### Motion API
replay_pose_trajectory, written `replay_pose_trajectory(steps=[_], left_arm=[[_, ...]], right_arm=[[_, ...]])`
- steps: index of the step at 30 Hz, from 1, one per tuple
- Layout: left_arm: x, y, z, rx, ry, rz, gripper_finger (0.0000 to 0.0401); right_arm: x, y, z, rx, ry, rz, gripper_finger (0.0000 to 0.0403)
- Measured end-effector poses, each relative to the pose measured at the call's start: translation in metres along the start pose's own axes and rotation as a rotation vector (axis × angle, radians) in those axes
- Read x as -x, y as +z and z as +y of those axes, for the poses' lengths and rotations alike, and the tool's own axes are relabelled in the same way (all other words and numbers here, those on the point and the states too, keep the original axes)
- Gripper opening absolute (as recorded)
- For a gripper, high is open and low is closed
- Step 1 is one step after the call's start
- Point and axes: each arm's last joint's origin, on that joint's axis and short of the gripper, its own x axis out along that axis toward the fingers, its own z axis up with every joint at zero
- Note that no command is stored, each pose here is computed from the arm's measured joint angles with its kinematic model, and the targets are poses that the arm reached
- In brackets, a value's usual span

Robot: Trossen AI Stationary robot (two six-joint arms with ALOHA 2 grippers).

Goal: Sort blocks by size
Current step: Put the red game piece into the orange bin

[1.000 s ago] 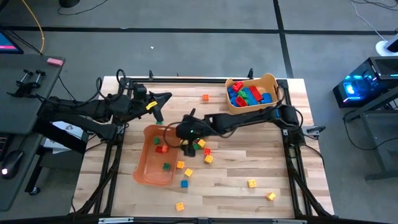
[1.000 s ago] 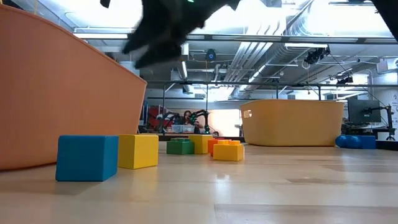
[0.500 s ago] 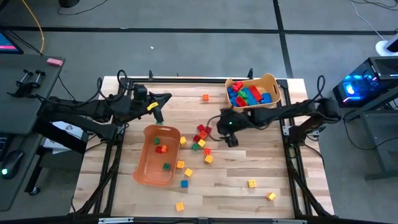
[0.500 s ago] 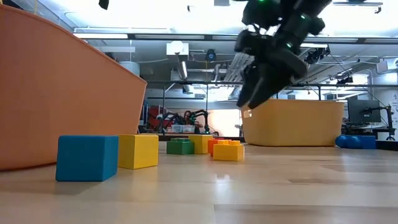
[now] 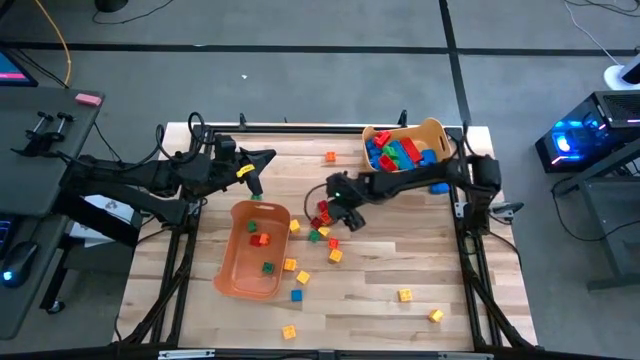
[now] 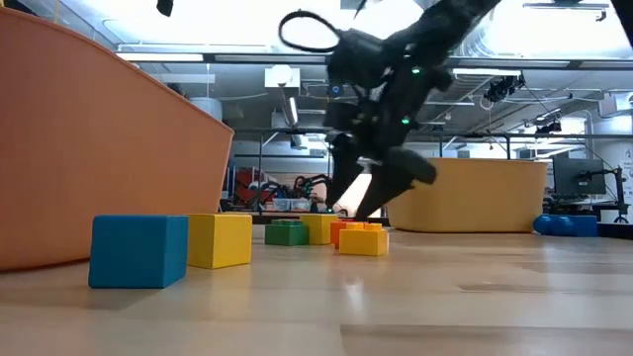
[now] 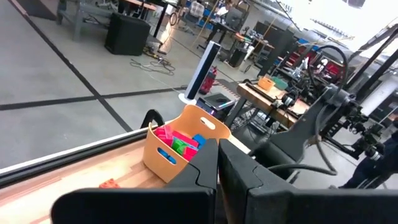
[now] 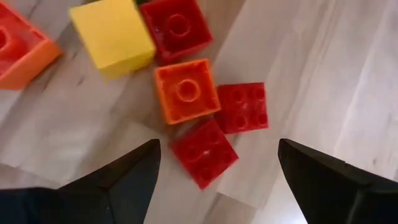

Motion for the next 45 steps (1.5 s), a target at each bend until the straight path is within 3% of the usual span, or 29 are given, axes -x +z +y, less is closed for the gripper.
replay_pose_trajectory(steps=[5,10,18,29,35,39,45], left_arm=[[0.000,0.000,0.000,0.001,0.000,0.000,0.0000],[0.000,0.000,0.000,0.001,0.000,0.001,0.0000],[0.000,0.000,0.000,0.001,0.000,0.000,0.0000],[0.000,-0.001,0.000,0.018,-0.006,0.014,0.0000],[0.000,-0.001,0.000,0.013,-0.007,0.013,0.0000],[0.000,-0.001,0.000,0.009,-0.004,0.016,0.0000],[0.000,-0.002,0.001,-0.013,0.006,0.015,0.0000]], right_arm=[[-0.011,-0.007,-0.013,0.007,0.104,0.054,0.0322],[-0.013,-0.006,-0.015,0.049,0.140,0.011,0.0318],[-0.018,-0.005,-0.010,0.125,0.155,0.012,0.0260],[-0.028,-0.007,0.001,0.037,0.207,0.078,0.0150],[-0.011,-0.007,0.003,-0.089,0.217,0.106,0.0138],[0.021,0.005,-0.008,-0.188,0.148,-0.002,0.0138],[0.059,0.044,-0.022,-0.400,0.098,-0.431,0.0138]])
